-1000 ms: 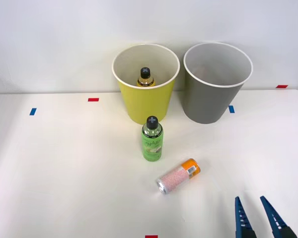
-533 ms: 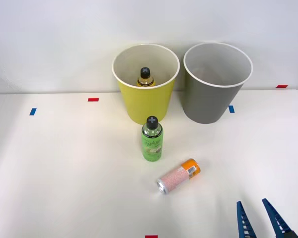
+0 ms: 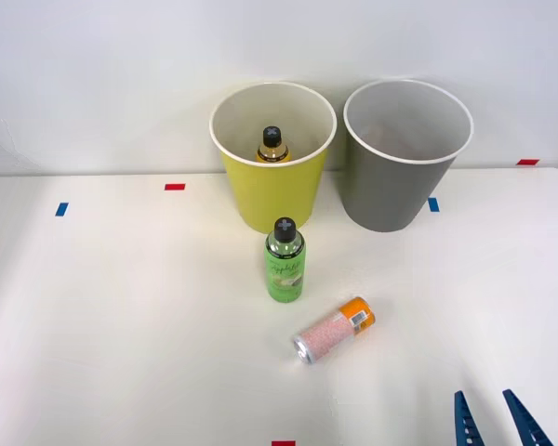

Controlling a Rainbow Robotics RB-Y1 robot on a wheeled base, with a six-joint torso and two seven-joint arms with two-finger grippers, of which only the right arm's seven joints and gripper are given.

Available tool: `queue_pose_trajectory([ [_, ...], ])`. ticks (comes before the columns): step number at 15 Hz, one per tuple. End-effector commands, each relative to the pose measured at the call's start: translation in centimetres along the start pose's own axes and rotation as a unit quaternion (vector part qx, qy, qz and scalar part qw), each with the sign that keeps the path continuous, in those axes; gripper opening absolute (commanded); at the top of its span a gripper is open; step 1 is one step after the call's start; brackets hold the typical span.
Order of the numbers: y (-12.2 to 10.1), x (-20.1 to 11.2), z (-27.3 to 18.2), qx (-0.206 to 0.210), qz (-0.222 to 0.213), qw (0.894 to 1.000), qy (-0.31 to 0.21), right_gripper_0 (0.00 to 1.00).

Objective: Put cans in the gray bin, plastic bottles in the light green bin

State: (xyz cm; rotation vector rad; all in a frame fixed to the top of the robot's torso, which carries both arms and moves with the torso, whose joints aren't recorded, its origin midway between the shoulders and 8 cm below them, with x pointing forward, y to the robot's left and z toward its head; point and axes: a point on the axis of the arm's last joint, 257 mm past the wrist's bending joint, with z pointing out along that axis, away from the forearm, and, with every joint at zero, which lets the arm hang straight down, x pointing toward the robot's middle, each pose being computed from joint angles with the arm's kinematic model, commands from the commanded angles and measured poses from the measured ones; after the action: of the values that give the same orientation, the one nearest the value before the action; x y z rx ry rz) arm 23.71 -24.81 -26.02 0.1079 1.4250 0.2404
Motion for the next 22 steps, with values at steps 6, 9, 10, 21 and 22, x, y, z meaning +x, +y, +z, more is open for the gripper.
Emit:
queue_pose_trajectory([
  [6, 1.17, 0.19, 0.06, -0.004, 0.032, 0.999, -0.003, 0.62],
  [9, 1.17, 0.19, 0.06, -0.004, 0.032, 0.999, -0.003, 0.62],
  [10, 1.17, 0.19, 0.06, -0.004, 0.032, 0.999, -0.003, 0.62],
  [21, 1.17, 0.19, 0.06, -0.004, 0.032, 0.999, -0.003, 0.62],
  [22, 1.17, 0.19, 0.06, -0.004, 0.032, 0.999, -0.003, 0.62],
])
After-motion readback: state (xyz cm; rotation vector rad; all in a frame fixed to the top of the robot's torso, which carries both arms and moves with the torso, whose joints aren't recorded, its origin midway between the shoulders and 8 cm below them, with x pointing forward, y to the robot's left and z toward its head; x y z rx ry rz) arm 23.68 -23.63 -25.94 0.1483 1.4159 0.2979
